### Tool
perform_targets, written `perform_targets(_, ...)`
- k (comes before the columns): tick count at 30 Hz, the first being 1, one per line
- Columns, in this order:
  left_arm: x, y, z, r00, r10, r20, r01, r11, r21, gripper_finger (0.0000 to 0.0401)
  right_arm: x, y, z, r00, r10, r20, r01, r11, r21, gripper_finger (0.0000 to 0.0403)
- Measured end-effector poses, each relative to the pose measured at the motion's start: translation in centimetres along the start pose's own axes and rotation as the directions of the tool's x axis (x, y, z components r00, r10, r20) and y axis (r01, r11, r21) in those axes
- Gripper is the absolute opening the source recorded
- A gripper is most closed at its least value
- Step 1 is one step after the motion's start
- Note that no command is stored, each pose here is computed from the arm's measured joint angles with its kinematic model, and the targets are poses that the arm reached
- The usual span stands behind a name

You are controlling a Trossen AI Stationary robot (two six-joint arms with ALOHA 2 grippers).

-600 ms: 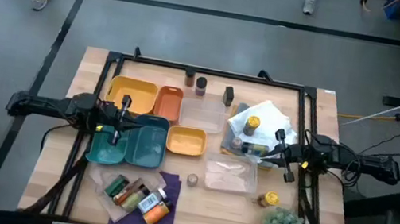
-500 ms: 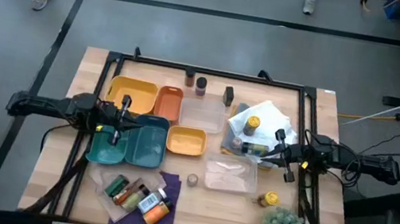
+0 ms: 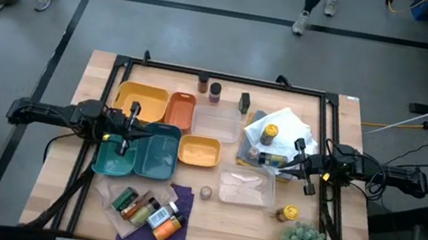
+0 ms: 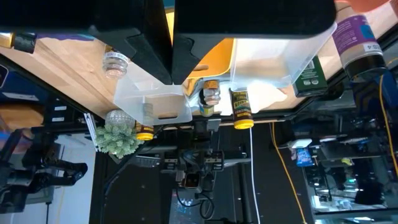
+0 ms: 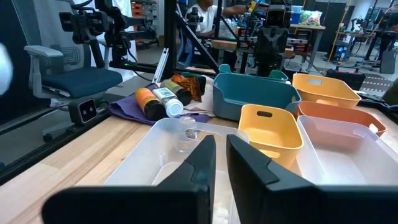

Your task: Sort spices by type

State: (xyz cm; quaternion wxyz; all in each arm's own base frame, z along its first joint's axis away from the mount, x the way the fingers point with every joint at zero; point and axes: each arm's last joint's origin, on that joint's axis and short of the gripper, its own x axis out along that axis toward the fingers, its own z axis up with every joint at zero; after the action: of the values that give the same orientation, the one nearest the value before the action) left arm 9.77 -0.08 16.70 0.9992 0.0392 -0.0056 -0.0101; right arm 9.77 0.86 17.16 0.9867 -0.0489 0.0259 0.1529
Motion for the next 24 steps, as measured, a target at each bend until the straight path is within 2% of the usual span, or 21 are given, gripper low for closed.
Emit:
perform_targets(11, 0.0, 0.0, -0.01, 1.0, 0.0, -0.001, 0.0, 1.0, 0.0, 0.0, 0.0, -0.01, 0.0, 1.0, -0.004, 0.0, 0.004, 1.0, -0.001, 0.0042)
perform_targets(19, 0.0, 0.0, -0.01, 1.0, 0.0, 0.0, 0.0, 1.0, 0.0, 0.0, -0.02, -0.32, -0.06, 0.994, -0.111, -0.014, 0.111, 0.994, 0.001, 0.0042)
perform_targets(24, 0.0, 0.0, -0.01, 1.0, 0.0, 0.0, 0.0, 1.0, 0.0, 0.0, -0.02, -0.33, -0.07, 0.993, -0.117, -0.015, 0.118, 0.992, 0.046, 0.0042)
